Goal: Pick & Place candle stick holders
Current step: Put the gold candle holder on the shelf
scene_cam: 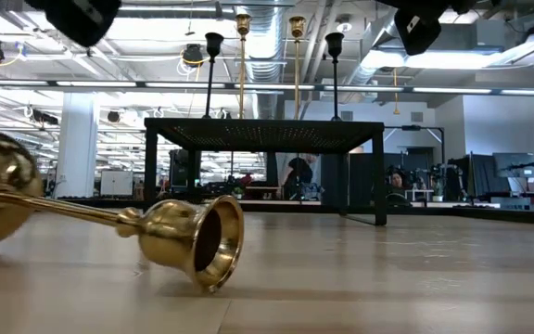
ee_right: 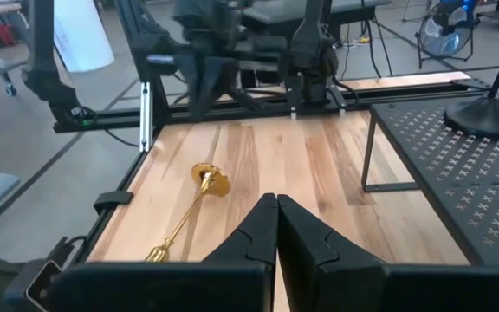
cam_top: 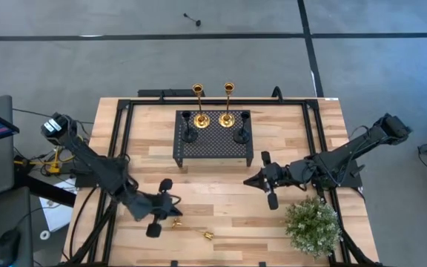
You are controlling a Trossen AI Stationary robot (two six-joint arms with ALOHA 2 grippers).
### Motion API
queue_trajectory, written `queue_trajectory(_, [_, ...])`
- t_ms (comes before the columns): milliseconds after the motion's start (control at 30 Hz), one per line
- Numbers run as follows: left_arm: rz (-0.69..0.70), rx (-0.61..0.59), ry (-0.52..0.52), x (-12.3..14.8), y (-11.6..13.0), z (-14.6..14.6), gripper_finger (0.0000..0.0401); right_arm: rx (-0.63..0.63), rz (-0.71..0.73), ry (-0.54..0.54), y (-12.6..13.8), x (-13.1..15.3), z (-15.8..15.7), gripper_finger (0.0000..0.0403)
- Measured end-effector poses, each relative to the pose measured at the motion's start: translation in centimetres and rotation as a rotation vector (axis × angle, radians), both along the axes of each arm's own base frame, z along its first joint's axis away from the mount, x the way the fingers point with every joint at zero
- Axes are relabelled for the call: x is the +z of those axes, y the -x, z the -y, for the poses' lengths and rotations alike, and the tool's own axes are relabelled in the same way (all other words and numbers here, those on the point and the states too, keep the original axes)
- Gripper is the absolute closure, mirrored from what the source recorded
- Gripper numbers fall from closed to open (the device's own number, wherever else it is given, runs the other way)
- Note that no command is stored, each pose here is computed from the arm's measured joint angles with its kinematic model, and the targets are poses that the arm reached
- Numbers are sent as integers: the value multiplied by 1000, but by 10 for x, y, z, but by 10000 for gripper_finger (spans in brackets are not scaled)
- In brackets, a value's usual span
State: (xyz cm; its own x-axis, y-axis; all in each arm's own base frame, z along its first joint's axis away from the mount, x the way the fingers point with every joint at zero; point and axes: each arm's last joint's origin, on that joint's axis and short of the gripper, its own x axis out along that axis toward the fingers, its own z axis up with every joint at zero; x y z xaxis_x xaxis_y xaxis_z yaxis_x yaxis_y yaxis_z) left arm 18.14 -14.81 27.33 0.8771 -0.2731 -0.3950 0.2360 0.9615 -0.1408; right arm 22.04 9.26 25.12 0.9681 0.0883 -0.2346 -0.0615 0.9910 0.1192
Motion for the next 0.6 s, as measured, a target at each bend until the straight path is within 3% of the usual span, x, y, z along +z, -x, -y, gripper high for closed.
queue_trajectory(267, [-184, -44, 23, -18, -27, -17, 398, 0, -21, 10, 1, -2, 0, 403])
queue_trajectory(400, [-200, -67, -62, -27, -37, -21, 398, 0, -29, 14, 1, -3, 0, 403])
queue_trajectory(600, [-147, -129, -195, -16, -52, -20, 398, -1, -31, 15, 1, -3, 0, 403])
